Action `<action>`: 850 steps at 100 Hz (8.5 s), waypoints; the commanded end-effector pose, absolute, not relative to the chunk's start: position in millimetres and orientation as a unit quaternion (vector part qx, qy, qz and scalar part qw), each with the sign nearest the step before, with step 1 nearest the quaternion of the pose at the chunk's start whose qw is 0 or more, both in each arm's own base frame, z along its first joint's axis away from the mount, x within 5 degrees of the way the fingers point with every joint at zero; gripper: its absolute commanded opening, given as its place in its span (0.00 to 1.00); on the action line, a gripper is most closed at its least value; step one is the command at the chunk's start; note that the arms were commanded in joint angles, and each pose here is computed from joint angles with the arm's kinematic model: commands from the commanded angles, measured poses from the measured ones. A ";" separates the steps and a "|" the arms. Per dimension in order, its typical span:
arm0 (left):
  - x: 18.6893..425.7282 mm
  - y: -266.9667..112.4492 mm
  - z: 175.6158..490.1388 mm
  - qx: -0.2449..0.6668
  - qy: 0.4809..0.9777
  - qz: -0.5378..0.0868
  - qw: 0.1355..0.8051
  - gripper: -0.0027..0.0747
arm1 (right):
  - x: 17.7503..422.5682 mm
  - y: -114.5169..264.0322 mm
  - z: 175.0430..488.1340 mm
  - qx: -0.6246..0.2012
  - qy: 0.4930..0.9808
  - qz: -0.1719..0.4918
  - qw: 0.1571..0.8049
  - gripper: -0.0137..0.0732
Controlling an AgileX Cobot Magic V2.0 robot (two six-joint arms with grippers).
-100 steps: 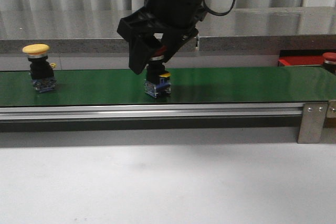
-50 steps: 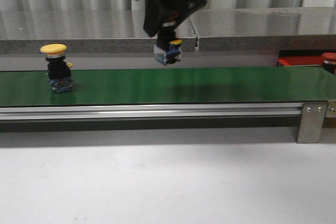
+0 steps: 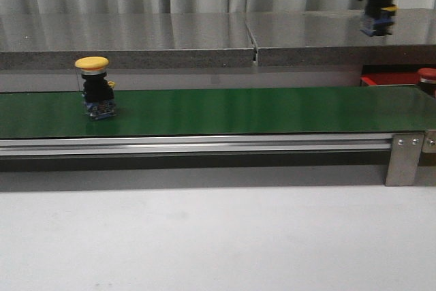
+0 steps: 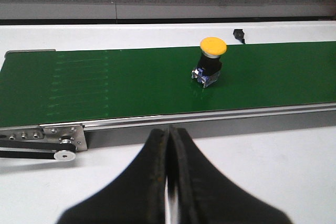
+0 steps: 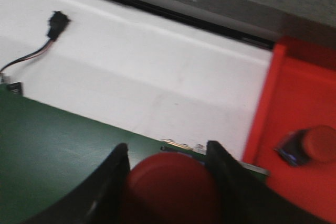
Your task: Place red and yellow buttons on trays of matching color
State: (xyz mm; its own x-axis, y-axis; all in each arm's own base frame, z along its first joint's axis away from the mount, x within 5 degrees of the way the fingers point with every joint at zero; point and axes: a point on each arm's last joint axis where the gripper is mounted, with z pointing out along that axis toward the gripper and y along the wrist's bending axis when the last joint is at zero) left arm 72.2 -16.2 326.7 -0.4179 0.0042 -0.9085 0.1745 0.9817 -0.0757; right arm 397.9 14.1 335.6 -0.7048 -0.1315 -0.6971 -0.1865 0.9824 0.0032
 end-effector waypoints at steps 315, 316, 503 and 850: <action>74.6 -17.4 340.5 0.050 0.814 -0.091 0.572 0.01 | 354.7 167.9 328.9 -0.320 0.894 0.104 0.296 0.83; 74.6 -17.4 340.5 0.050 0.814 -0.091 0.572 0.01 | 355.4 168.2 328.3 -0.319 0.894 0.103 0.296 0.83; 74.6 -17.4 340.5 0.050 0.814 -0.091 0.572 0.01 | 245.1 -53.1 259.3 0.090 0.943 0.004 0.320 0.28; 168.3 9.1 356.7 -0.082 0.847 -0.040 0.523 0.01 | 47.7 13.0 342.3 -0.103 0.806 0.020 0.582 0.08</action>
State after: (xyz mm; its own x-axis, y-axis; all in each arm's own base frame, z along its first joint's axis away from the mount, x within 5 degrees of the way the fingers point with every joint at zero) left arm 145.7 -2.8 338.9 -0.5122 -0.1300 -0.8490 -0.0276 0.9905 -0.1350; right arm 45.3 13.7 330.3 -0.3755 -0.1442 -0.9155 -0.2019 0.9768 -0.0710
